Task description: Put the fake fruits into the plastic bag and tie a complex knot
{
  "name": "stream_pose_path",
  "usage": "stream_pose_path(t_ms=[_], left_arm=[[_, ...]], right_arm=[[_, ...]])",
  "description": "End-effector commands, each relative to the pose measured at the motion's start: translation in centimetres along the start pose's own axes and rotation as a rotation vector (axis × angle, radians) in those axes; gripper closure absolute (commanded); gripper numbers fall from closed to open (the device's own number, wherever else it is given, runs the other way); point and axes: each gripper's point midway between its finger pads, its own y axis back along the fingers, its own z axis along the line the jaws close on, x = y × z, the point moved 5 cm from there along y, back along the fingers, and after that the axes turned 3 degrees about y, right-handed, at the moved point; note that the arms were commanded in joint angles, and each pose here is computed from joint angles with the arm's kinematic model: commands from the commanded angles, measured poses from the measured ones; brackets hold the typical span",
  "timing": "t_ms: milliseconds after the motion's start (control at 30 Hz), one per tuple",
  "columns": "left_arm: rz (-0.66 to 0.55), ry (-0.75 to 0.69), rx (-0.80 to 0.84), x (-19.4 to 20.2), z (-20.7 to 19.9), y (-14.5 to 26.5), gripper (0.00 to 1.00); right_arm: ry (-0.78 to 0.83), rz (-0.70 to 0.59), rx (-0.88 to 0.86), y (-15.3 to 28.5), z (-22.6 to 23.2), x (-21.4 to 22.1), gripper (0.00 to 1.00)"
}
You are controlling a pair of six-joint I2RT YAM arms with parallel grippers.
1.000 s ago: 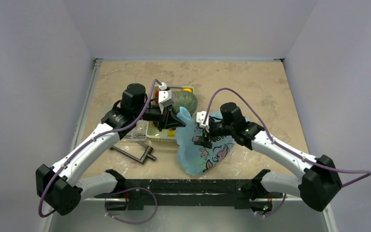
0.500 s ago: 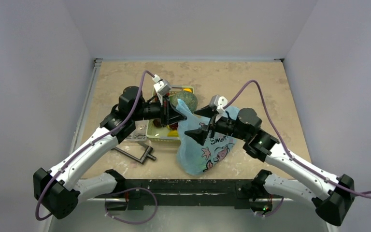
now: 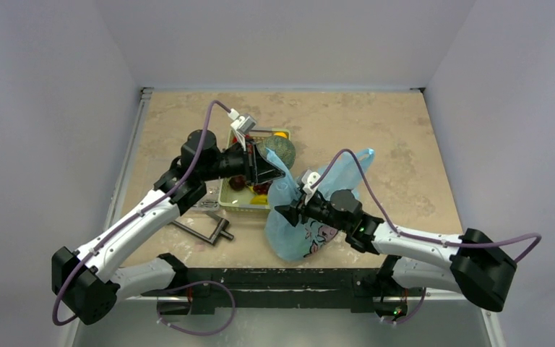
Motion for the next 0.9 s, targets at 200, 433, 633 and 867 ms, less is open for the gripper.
stream_pose_path(t_ms=[200, 433, 633, 867], left_arm=[[-0.042, -0.129, 0.115, -1.7, -2.4, 0.5, 1.00], [0.016, -0.382, 0.077, 1.0, -1.1, 4.1, 0.22], [0.057, -0.416, -0.013, 5.0, 2.2, 4.8, 0.00], [-0.025, -0.534, 0.091, 4.6, 4.2, 0.9, 0.00]], right_arm=[[0.151, -0.010, -0.025, 0.5, -0.3, 2.7, 1.00], [0.148, -0.036, -0.009, 0.6, -0.4, 1.9, 1.00], [0.082, -0.060, -0.008, 0.2, -0.2, 0.9, 1.00], [0.074, -0.108, -0.130, 0.0, 1.4, -0.3, 1.00]])
